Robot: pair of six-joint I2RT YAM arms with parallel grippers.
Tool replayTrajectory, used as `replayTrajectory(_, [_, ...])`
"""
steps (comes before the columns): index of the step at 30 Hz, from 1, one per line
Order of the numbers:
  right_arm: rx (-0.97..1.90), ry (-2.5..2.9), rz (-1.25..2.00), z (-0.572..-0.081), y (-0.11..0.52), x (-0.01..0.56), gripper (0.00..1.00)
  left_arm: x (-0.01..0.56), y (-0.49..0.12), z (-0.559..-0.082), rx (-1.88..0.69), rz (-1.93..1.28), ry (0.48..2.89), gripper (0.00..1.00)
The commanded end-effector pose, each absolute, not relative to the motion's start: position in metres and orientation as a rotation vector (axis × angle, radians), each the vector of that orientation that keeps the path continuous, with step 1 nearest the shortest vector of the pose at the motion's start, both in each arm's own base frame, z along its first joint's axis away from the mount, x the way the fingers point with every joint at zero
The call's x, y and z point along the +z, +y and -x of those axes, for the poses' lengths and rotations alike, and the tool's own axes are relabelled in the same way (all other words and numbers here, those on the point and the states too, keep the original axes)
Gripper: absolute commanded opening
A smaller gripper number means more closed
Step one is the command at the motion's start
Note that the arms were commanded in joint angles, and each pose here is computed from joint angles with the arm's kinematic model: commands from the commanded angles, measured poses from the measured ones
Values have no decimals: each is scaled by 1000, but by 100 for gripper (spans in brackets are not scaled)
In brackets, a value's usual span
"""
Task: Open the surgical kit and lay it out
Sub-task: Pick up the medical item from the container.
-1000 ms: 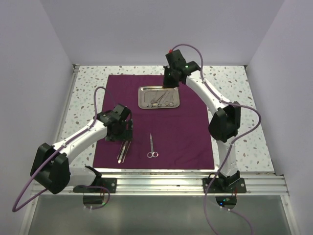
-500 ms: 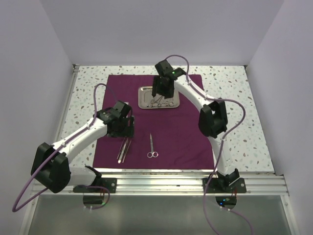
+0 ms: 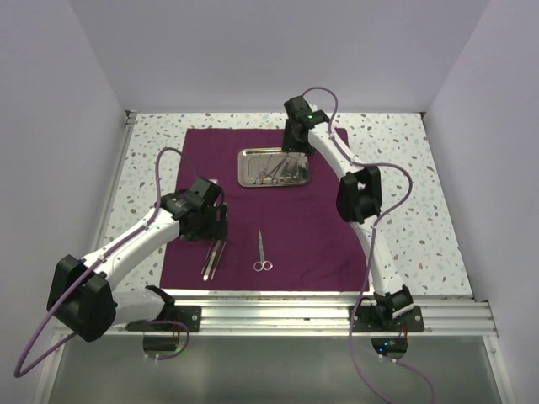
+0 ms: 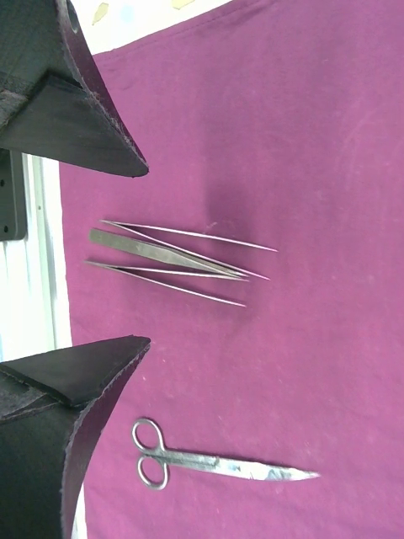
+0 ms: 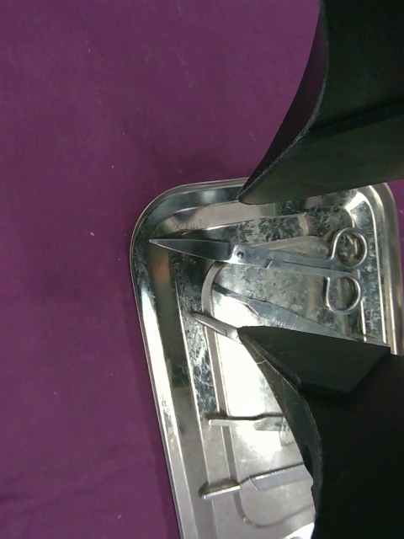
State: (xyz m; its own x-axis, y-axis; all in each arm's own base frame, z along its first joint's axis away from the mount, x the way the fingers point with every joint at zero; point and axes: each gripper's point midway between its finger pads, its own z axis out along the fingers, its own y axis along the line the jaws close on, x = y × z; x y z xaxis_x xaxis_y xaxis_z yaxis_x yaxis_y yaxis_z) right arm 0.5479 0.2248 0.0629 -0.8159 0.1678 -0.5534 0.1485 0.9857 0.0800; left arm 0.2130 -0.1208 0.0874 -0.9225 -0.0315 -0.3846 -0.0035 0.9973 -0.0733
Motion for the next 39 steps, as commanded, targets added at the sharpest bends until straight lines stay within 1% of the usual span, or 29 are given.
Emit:
replayTrajectory(1, [28, 2496, -164, -556, 233, 70, 63, 84, -119, -211, -78, 56, 2758, 80])
replayTrajectory(10, [6, 2529, -184, -560, 228, 36, 60, 78, -120, -220, -29, 44, 2778, 80])
replayTrajectory(13, [1, 2543, -204, -561, 225, 24, 56, 75, -119, -221, -16, 39, 2787, 80])
replayTrajectory(15, [9, 2550, -207, -562, 226, 19, 49, 74, -119, -221, -7, 37, 2791, 80])
replayTrajectory(16, [-3, 2576, -207, -560, 225, 4, 45, 73, -119, -222, 1, 35, 2791, 80])
replayTrajectory(18, [8, 2584, -205, -559, 229, 1, 33, 75, -119, -224, 8, 32, 2789, 80])
replayTrajectory(20, [6, 2613, -207, -556, 229, -14, 26, 75, -118, -226, 19, 31, 2788, 80])
replayTrajectory(21, [9, 2626, -206, -553, 230, -19, 20, 75, -118, -226, 26, 31, 2790, 80])
replayTrajectory(24, [28, 2658, -205, -549, 232, -31, 9, 75, -119, -229, 32, 31, 2791, 80])
replayTrajectory(25, [35, 2670, -200, -547, 233, -34, 2, 73, -119, -230, 39, 31, 2796, 80])
replayTrajectory(26, [39, 2680, -200, -545, 235, -39, 0, 74, -120, -231, 39, 31, 2796, 80])
replayTrajectory(28, [58, 2692, -197, -544, 237, -41, 0, 73, -121, -233, 40, 27, 2802, 80])
replayTrajectory(31, [145, 2665, -191, -548, 249, -26, 0, 71, -124, -236, 38, 22, 2809, 80])
replayTrajectory(33, [249, 2596, -178, -559, 261, 5, 0, 73, -126, -240, 30, 20, 2802, 80])
replayTrajectory(34, [313, 2538, -179, -567, 266, 33, 0, 75, -128, -242, 27, 19, 2798, 80])
replayTrajectory(35, [321, 2543, -183, -566, 266, 32, 0, 76, -128, -243, 24, 17, 2794, 80])
replayTrajectory(36, [363, 2479, -186, -575, 269, 61, 0, 77, -129, -245, 20, 16, 2789, 80])
replayTrajectory(38, [413, 2417, -208, -582, 268, 92, 0, 81, -132, -249, 6, 14, 2774, 80])
replayTrajectory(39, [437, 2378, -213, -583, 268, 117, 0, 82, -133, -250, 1, 12, 2771, 80])
